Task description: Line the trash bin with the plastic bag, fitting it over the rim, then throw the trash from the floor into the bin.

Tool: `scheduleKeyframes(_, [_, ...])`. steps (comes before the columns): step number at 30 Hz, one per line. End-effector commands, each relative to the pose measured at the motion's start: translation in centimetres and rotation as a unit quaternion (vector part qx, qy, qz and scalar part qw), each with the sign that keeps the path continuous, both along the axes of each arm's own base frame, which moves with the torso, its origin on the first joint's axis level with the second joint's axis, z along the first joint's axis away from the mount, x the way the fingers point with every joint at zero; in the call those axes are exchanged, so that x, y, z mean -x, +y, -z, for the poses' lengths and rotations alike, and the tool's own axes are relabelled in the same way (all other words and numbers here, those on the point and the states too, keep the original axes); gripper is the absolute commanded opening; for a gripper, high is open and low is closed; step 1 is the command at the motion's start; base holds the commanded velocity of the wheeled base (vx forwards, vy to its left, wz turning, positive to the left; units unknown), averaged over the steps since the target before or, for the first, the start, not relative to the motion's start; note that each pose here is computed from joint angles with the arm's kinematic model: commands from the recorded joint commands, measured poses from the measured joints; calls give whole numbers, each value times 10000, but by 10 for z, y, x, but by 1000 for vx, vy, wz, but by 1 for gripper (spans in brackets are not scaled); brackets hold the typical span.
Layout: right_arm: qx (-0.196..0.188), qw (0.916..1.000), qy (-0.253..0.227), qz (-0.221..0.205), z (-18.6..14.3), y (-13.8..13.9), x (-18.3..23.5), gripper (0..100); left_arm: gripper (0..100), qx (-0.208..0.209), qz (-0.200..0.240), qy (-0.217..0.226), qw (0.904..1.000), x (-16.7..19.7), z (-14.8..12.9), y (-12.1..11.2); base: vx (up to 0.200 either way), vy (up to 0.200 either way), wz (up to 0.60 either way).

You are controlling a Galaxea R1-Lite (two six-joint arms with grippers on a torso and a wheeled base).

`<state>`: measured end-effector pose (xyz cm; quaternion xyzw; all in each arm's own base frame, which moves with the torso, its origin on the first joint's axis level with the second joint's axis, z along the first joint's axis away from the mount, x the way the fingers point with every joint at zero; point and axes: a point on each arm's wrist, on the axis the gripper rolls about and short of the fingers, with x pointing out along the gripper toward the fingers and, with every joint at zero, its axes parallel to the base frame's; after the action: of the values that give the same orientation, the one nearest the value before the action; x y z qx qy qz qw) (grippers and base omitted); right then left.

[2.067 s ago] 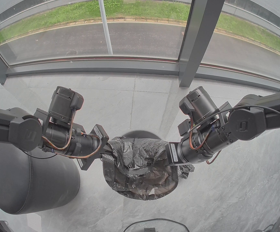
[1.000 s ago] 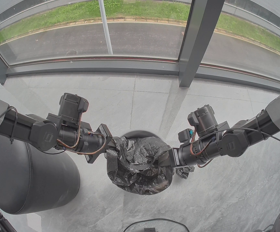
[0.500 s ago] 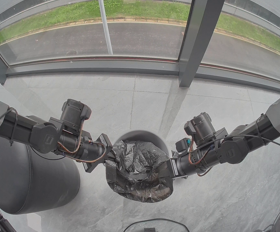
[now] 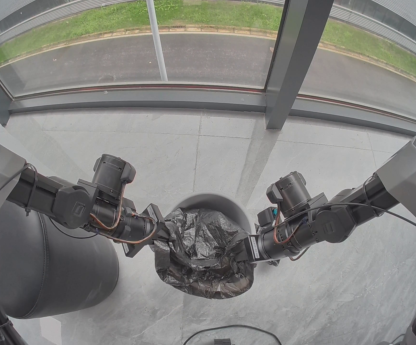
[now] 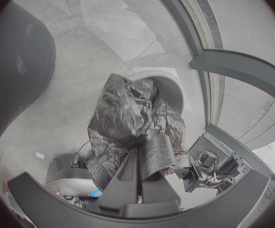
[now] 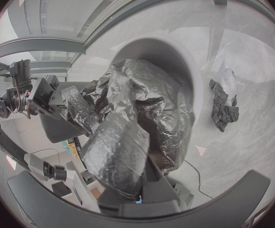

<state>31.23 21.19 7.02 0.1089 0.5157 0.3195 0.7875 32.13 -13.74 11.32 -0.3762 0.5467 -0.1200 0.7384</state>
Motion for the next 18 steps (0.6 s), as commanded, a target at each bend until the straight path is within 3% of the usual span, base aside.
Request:
scheduleKeyframes(1, [75,9998,11,156,9,-4,-12,0,0,-40,-129,69,9999,-12,13,7,0,0,0])
scheduleKeyframes(18, [62,9988,-96,466,5,-25,-28,0,0,-3,-343,-198,9992,-32,15,21,0,0,0])
